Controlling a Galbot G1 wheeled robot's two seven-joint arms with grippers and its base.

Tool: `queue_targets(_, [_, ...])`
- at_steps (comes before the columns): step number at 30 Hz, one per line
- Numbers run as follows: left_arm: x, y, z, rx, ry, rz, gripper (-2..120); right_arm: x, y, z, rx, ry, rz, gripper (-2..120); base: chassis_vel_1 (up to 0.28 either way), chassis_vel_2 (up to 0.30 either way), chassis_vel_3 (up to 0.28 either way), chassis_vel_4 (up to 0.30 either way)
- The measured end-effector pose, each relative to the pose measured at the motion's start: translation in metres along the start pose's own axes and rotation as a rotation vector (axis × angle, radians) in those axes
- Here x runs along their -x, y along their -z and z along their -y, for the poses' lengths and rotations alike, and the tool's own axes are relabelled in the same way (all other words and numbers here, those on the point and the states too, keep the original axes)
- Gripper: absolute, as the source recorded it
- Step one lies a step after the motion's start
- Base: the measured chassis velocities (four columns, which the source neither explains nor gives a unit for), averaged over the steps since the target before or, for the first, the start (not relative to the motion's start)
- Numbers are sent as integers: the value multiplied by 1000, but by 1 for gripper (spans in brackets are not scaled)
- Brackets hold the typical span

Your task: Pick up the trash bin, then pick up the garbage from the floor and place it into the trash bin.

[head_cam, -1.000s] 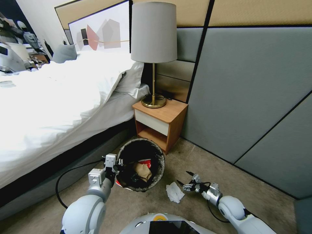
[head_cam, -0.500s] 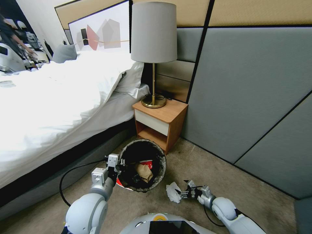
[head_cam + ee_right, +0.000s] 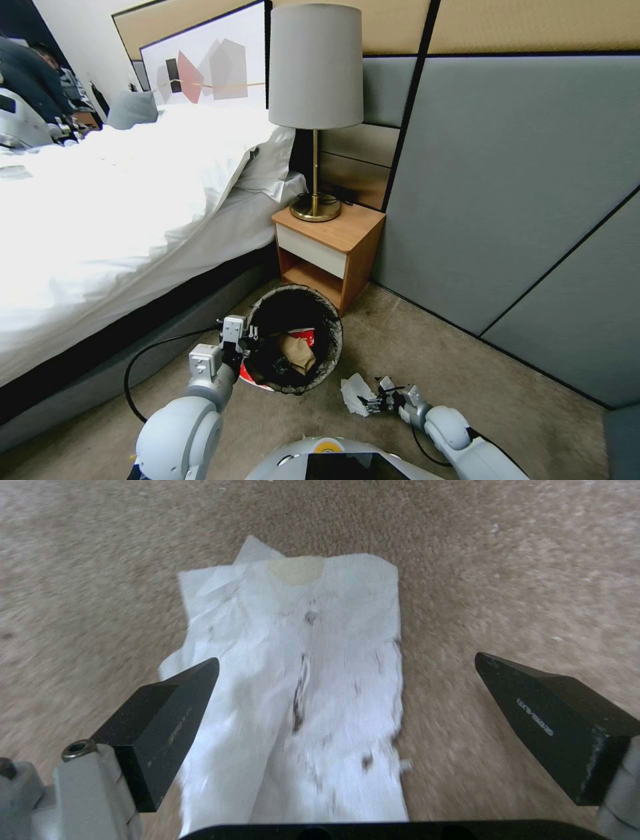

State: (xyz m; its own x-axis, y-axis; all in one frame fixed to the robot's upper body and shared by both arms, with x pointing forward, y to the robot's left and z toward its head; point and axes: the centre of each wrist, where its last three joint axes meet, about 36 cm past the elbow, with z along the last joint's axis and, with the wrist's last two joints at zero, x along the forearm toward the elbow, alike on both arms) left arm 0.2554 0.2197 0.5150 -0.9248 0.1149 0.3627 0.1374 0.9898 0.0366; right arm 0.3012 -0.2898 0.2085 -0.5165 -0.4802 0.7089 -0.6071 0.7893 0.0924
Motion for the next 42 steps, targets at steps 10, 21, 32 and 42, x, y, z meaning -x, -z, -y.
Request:
queue_targets(10, [3, -1, -1, 0, 0, -1, 1, 26, 5, -16, 1, 6, -1, 100, 0, 0, 0, 0])
queue_targets(21, [7, -3, -3, 0, -4, -4, 1, 49, 11, -29, 12, 1, 7, 100, 0, 0, 0, 0])
queue_targets(32, [11, -4, -5, 1, -10, -7, 1, 57, 13, -35, 13, -4, 6, 97, 0, 0, 0, 0])
queue_targets(42, [13, -4, -7, 2, -14, -9, 1, 55, 10, -39, 15, -22, 8, 69, 0, 0, 0, 0])
